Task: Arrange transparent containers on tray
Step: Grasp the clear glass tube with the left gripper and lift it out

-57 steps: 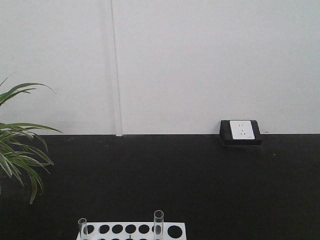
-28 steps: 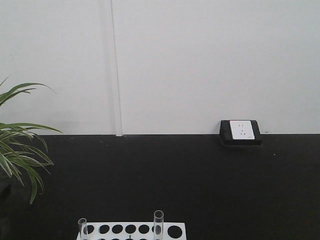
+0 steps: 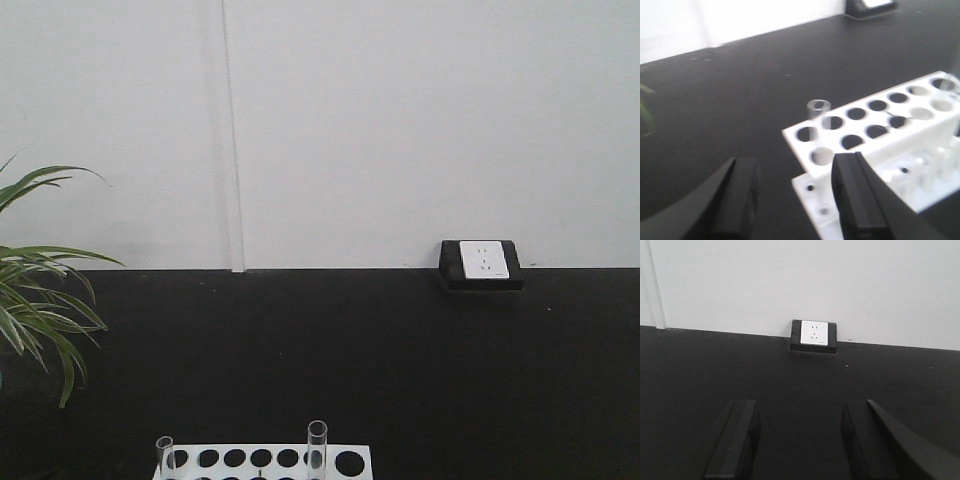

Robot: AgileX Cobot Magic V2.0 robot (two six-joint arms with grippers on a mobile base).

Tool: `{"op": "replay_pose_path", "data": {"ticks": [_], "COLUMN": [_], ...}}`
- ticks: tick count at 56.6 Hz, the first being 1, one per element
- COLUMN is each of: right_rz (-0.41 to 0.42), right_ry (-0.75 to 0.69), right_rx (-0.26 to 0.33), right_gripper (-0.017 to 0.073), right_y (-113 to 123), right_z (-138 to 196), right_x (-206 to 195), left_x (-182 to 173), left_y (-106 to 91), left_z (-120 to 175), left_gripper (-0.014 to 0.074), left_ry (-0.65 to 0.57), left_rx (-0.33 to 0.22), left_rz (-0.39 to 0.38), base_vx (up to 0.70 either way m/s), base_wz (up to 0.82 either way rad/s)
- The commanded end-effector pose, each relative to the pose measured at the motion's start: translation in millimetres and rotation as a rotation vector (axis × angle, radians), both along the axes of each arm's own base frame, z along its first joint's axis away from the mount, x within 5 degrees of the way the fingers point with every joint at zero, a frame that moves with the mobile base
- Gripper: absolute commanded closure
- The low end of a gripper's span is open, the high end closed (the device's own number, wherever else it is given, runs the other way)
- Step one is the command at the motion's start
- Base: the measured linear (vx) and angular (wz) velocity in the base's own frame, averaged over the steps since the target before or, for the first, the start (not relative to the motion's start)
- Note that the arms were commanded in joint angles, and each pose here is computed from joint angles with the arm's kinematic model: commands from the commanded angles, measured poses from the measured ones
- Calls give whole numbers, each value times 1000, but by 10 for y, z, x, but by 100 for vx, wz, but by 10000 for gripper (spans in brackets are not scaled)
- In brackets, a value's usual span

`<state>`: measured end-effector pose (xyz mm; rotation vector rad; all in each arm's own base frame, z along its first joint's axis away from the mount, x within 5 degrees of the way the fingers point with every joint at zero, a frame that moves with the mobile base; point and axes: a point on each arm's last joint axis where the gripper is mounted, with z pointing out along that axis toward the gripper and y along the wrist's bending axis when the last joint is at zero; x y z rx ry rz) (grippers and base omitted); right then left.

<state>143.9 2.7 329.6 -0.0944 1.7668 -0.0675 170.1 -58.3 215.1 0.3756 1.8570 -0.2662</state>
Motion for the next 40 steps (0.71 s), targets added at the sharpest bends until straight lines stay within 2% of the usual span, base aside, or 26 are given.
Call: {"op": "replay_pose_path", "data": {"ticks": [1,6,16,24,40], "right_rz": [8,8,8,8,-1], "right_ry": [-106,-106,-106,-103,-58], "right_rx": [-13,-13,-17,-17,-18], "right_gripper": [111,111,111,111,111], "right_y": [2,2,1,1,-7], "right_z": [163,163,163,160,119], "right_x": [17,17,17,17,12], "left_x": [74,150,289,371,658], "left_y": [-98,-164,-227,-285,-353], "left_z": [90,17,-177,-225,-225], "left_gripper": [131,118,104,104,104], "left_ry": [-86,-87,-53,-112,-120], "left_rx": [-63,-86,-123,-186,-207], "left_rz": [-51,-82,-91,-120,-94], "base_vx": [0,0,0,0,0], "base_wz": [0,0,0,0,0]}}
